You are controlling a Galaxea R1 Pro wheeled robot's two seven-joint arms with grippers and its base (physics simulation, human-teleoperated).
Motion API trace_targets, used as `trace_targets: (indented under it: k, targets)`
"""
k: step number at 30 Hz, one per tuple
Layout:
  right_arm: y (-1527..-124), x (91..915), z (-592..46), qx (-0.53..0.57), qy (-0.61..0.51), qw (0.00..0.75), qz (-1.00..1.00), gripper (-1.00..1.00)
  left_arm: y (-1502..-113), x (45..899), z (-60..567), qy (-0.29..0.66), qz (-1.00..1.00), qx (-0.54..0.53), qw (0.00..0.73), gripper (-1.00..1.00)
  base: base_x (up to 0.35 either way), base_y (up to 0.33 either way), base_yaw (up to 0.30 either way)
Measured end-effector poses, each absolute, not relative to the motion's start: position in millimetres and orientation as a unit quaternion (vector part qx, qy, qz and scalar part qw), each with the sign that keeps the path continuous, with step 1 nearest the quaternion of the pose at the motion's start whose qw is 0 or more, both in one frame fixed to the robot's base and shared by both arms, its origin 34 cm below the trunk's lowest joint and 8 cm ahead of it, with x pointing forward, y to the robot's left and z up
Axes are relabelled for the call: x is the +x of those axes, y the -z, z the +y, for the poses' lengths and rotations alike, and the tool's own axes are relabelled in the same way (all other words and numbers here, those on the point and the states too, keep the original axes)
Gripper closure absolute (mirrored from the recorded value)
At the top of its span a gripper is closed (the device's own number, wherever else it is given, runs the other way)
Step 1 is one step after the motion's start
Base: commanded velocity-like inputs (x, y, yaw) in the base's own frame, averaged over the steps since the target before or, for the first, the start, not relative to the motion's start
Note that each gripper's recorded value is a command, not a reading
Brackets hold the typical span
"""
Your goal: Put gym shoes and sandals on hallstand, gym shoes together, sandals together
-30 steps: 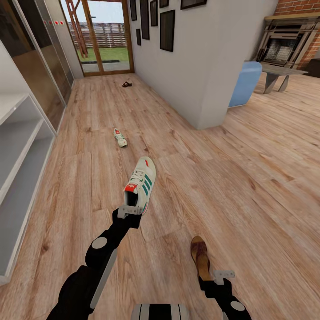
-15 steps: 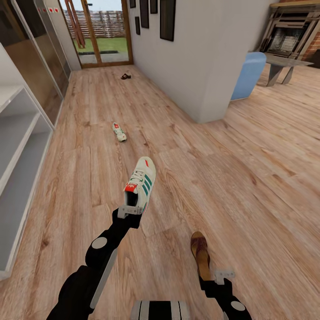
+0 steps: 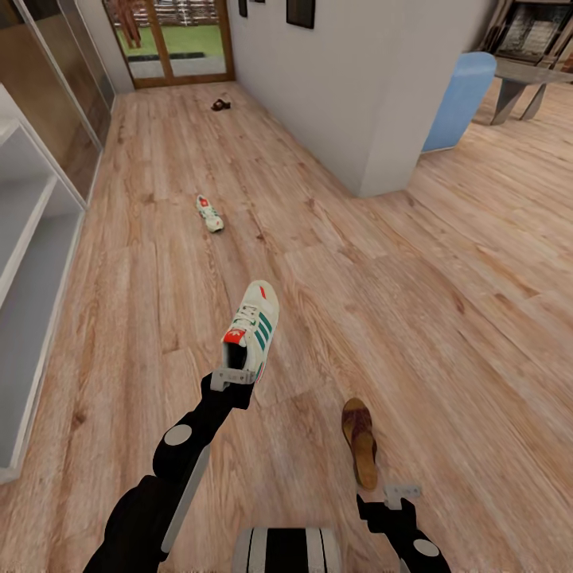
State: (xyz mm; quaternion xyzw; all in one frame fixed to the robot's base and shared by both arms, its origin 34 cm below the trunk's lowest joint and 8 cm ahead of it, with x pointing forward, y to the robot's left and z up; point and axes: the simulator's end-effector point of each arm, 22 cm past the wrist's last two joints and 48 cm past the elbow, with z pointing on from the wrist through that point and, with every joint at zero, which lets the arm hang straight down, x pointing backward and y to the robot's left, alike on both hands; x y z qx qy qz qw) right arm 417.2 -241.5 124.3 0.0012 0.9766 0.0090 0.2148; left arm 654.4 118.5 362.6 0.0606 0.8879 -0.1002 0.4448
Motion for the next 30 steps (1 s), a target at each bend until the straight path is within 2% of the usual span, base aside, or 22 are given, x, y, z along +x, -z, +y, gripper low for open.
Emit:
trace_targets:
  k: [18,24,30]
  targets:
    - [-103.9,393.8,-241.6,0.002,-0.009,0.185,0.983,-1.0,-326.9,644.6,118.5,0.102,0.901,0.058,0.417,1.0,0.0,0.0,0.0]
    - [-104.1,393.9,-241.5,0.002,-0.009,0.186,0.983,-1.0,-327.1,644.6,118.4,0.102,0.901,0.057,0.417,1.0,0.228,0.0,0.0]
    - [-103.8,393.7,-241.8,0.002,-0.009,0.185,0.983,-1.0,-326.7,644.6,118.4,0.102,0.901,0.057,0.417,1.0,0.053,0.0,0.0]
